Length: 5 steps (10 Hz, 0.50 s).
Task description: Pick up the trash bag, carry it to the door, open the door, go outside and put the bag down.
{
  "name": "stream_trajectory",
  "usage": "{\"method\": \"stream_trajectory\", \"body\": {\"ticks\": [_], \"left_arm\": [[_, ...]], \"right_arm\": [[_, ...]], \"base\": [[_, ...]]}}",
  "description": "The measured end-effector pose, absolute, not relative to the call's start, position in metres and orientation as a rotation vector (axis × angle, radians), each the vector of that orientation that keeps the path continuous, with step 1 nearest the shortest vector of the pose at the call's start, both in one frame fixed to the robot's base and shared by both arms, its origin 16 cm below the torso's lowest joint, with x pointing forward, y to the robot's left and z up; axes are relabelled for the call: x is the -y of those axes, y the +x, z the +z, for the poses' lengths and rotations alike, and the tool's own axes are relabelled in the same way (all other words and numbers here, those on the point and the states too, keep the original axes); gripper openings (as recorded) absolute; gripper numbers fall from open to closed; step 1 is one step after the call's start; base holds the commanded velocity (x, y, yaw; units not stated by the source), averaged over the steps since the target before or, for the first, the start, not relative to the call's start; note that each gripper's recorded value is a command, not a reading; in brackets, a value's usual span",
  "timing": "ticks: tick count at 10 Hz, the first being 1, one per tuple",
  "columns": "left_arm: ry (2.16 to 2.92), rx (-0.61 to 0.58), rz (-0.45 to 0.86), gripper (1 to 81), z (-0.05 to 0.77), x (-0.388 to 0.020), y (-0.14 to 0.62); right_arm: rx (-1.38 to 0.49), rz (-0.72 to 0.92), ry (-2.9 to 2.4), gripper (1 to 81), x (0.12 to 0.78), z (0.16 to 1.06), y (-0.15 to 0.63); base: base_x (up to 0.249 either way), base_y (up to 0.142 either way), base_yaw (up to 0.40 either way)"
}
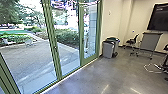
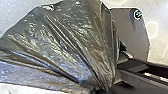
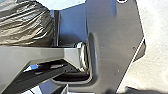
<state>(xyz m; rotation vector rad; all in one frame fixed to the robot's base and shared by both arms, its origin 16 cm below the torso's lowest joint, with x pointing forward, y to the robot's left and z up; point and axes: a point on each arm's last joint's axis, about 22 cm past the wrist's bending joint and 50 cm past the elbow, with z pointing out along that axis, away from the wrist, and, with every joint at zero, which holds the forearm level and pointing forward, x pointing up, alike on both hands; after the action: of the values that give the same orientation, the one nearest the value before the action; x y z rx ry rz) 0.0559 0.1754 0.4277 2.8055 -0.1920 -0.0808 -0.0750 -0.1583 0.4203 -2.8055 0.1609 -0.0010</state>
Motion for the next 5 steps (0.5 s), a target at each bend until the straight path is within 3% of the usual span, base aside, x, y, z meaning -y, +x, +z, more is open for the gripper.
{"method": "stream_trajectory", "body": {"ticks": [5], "left_arm": [[2.805, 0.191, -0.082, 1.0, 0.4277, -0.1753, 0.0554]], "right_arm": [[-0.161, 0.0, -2.803, 81.1, 0.1558, 0.4206, -0.075]], "base": [[0.155, -0.085, 0.0]]}}
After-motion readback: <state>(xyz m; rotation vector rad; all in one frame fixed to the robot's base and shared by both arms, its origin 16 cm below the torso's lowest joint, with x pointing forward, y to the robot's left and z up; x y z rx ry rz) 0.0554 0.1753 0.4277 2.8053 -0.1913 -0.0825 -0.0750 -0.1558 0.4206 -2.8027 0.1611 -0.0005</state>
